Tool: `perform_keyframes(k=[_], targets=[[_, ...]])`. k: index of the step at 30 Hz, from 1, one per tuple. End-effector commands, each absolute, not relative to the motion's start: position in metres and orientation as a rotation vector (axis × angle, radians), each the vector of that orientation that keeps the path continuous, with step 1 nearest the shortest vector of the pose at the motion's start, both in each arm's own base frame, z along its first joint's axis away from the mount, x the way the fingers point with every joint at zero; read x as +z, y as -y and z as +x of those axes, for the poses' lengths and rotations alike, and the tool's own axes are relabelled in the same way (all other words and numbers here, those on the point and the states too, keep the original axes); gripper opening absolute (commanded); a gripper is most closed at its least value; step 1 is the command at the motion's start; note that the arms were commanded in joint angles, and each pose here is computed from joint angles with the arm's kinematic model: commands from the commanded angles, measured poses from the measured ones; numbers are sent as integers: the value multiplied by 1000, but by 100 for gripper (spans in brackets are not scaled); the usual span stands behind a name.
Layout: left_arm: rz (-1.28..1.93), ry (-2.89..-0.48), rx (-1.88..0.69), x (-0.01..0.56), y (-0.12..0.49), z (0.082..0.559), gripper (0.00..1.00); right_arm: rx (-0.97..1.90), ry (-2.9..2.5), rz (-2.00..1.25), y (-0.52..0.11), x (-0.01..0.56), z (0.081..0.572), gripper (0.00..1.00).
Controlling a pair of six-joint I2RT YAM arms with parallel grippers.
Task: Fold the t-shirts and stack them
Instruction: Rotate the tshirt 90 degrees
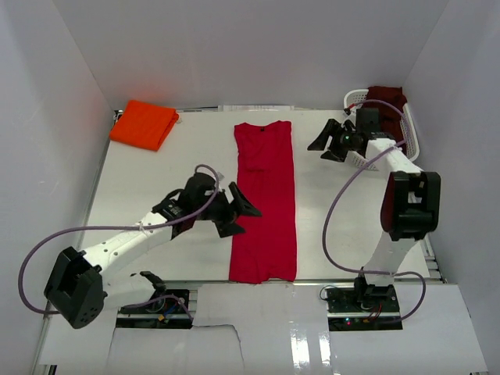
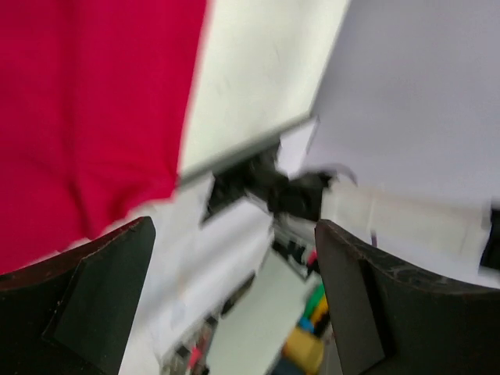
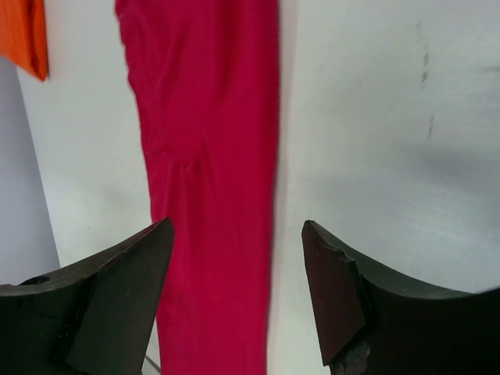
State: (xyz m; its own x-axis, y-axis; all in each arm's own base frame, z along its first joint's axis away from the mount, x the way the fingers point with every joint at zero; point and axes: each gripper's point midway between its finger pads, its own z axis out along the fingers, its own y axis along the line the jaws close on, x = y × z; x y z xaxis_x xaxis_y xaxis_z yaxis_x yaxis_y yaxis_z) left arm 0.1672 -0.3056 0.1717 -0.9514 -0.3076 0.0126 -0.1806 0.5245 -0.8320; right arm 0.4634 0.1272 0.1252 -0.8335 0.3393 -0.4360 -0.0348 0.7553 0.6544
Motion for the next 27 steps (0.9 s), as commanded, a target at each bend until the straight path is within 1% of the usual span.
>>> perform_keyframes(k=[1, 3, 5, 6, 7, 8, 9, 14, 17, 23, 26, 27], targets=[[-297, -2652, -1250, 133, 264, 192, 94, 942, -2426, 99, -134, 133, 412, 73], [-179, -2660, -1146, 122, 257, 221, 94, 980, -2425, 59, -141, 138, 394, 72], [-94, -2667, -1072, 117, 257, 240, 94, 1017, -2466, 52, -147, 130, 377, 71], [-54, -2644, -1058, 126, 262, 255, 94, 1032, -2491, 31, -154, 126, 368, 71], [0, -2640, -1039, 123, 263, 263, 92, 1051, -2503, 11, -159, 124, 361, 71], [-13, -2682, -1000, 109, 262, 269, 91, 1053, -2534, 10, -162, 115, 351, 72], [-8, -2681, -982, 107, 263, 278, 90, 1042, -2562, -4, -167, 110, 342, 72], [-64, -2709, -894, 93, 247, 285, 90, 1066, -2634, -27, -180, 80, 300, 72], [-66, -2719, -849, 83, 237, 285, 90, 1118, -2616, -63, -191, 78, 290, 71], [7, -2610, -996, 103, 253, 298, 89, 1147, -2617, -108, -205, 76, 276, 70], [60, -2595, -1088, 108, 266, 304, 87, 1169, -2626, -127, -212, 74, 270, 62], [69, -2595, -1110, 106, 270, 306, 84, 1174, -2626, -126, -213, 74, 269, 56]])
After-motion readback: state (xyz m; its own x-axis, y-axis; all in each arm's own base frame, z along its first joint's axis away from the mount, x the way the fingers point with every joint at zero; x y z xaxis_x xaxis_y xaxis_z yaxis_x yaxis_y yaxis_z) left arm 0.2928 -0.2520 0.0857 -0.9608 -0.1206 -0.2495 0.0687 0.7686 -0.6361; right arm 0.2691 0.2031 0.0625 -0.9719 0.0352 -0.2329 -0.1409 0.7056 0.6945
